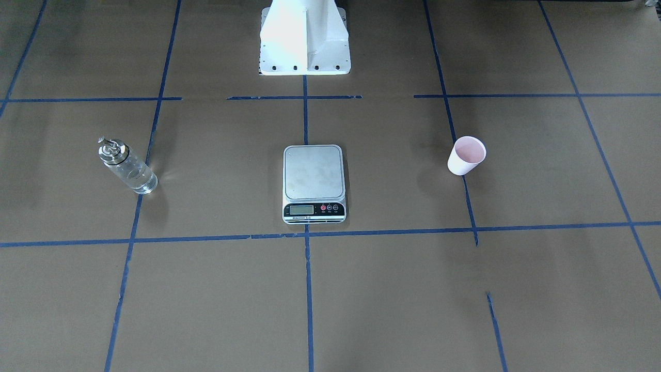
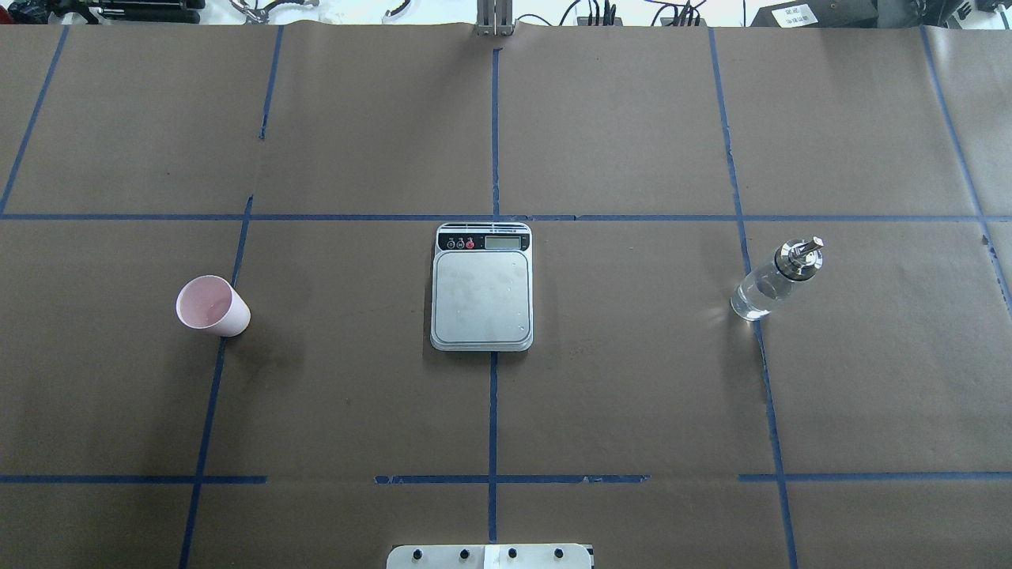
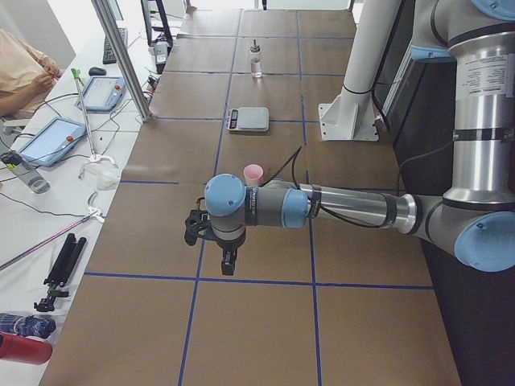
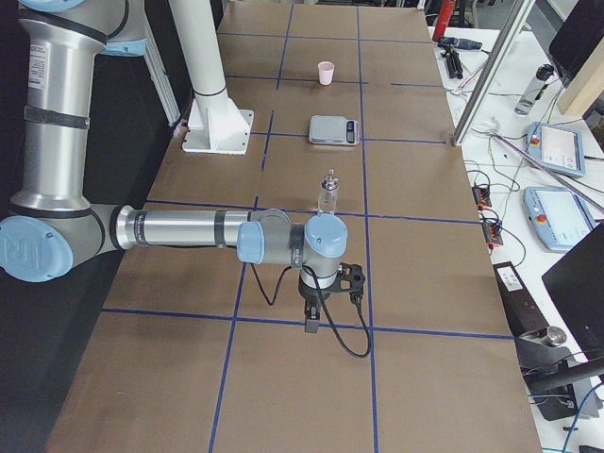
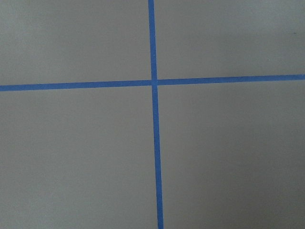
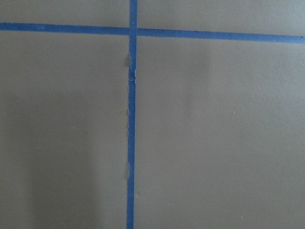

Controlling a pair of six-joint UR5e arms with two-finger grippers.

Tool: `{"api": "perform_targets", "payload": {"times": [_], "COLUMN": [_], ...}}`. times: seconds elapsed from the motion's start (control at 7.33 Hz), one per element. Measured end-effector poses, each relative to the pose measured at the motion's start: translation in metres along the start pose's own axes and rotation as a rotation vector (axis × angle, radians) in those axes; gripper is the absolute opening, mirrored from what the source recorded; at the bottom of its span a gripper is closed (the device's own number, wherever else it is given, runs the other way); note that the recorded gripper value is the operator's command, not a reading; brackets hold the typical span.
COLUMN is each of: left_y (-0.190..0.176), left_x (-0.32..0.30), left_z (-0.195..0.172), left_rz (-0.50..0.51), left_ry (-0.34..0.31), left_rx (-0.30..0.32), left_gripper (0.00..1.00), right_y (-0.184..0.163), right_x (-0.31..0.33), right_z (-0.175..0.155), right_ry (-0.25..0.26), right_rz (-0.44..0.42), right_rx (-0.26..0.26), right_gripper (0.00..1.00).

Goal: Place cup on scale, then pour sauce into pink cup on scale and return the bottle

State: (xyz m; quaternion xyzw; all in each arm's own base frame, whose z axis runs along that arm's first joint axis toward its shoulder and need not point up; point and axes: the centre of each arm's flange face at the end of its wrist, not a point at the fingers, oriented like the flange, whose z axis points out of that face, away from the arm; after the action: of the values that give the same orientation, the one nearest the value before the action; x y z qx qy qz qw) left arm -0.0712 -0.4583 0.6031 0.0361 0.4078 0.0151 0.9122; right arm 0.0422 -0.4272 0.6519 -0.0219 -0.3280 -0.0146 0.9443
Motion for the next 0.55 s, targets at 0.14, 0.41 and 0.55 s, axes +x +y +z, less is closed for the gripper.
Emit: {"api": "perform_targets", "payload": {"times": [0.14,0.41,0.55], "left_y": [0.0,-0.002,-0.004], "left_x": [0.002,0.008,0.013], "left_z": [-0.002,-0.005,-0.005], "left_rz": [0.008,0.031,0.054], "left_ry": [0.0,-0.002,-0.003], "left_rx": [0.006,0.024,0.036], "left_gripper": [1.0,1.0,1.0], "right_y": [0.0,-0.004,-0.01], "right_x": [-0.001,-0.009,-0.022], "right_z": [-0.001,-0.006,-0.011], "right_ry": [-0.002,-0.005,-0.02], "right_rz": [-0.008,-0.032,-0.067], "right_rx": [0.009,0.03,0.057], "right_gripper": [1.0,1.0,1.0]}}
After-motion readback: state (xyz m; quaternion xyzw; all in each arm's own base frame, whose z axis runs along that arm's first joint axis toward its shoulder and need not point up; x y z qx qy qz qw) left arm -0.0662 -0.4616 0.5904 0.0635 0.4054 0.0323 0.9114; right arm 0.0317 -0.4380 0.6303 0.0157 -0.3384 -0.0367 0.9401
